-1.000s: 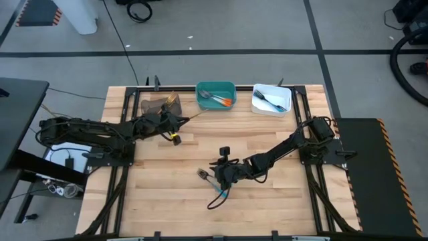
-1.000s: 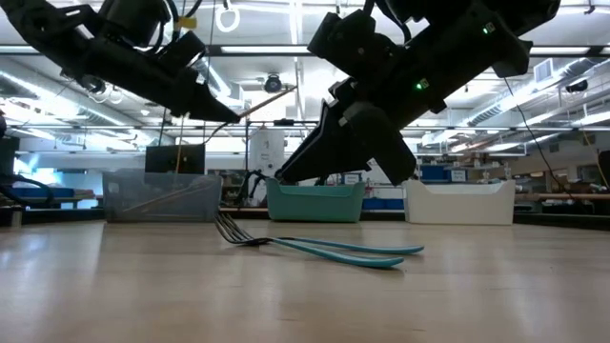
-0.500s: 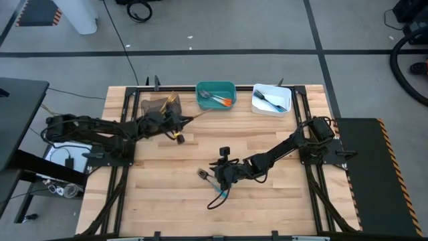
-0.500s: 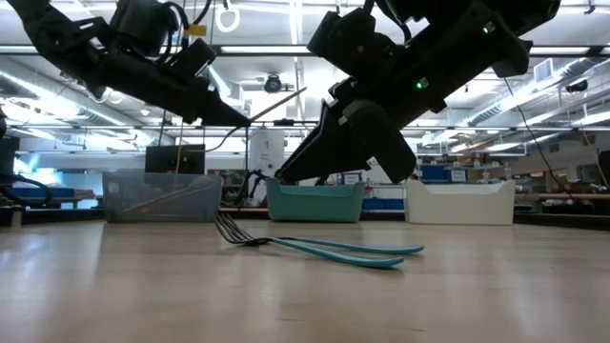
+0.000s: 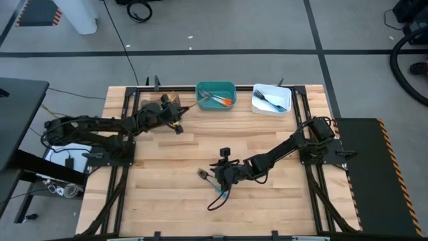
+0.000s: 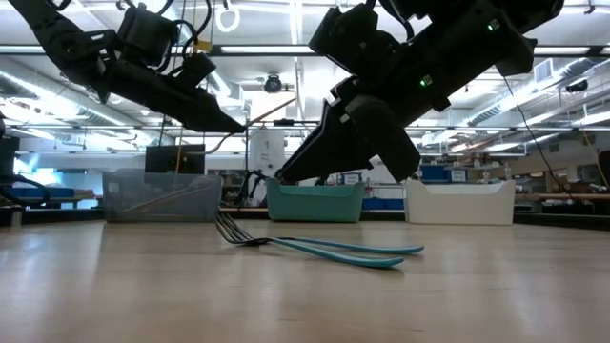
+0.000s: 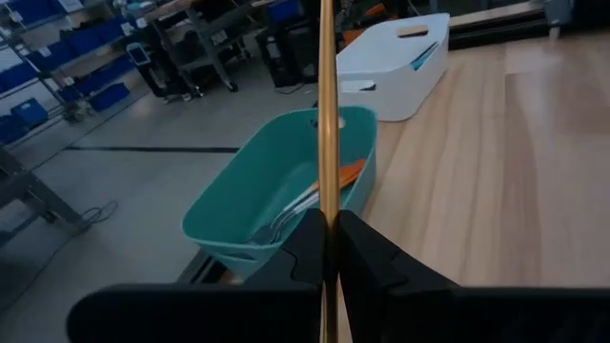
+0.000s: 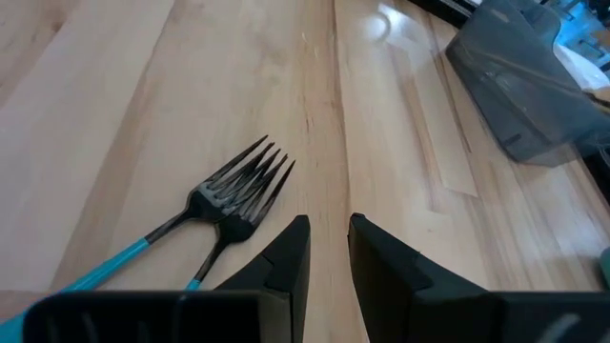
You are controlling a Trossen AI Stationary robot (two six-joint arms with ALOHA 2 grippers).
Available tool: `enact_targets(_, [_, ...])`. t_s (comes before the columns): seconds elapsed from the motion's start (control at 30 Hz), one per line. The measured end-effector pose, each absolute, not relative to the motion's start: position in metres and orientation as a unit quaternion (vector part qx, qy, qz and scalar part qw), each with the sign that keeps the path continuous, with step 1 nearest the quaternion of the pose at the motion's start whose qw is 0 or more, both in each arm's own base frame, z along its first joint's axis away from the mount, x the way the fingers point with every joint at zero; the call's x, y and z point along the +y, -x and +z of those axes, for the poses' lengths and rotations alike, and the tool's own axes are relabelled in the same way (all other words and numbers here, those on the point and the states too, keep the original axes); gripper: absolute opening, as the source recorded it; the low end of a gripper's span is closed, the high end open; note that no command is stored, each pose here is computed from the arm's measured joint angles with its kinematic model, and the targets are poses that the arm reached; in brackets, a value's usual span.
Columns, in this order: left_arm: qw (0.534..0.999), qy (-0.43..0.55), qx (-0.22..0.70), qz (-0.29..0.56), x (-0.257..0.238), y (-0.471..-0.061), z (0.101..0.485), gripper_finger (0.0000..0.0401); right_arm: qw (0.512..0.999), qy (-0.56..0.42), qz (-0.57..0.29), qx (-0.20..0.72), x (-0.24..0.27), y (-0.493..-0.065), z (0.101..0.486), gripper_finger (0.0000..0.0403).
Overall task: Sort silverware by color (type)
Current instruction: Put the gold fork into the black bin
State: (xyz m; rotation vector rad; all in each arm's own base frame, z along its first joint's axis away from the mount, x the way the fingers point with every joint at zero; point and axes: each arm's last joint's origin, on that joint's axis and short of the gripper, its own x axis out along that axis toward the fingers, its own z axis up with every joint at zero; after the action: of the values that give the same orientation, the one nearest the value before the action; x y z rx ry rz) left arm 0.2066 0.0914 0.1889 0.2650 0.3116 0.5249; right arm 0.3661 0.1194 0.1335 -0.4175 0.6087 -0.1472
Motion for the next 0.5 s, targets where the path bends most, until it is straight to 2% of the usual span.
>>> enact_targets(0.5, [0.937, -0.152, 0.169, 0.265, 0.086, -0.177, 0.211, 0.0024, 0.929, 0.192, -0.088, 0.305, 0.124, -0.362, 0.132, 0.0083])
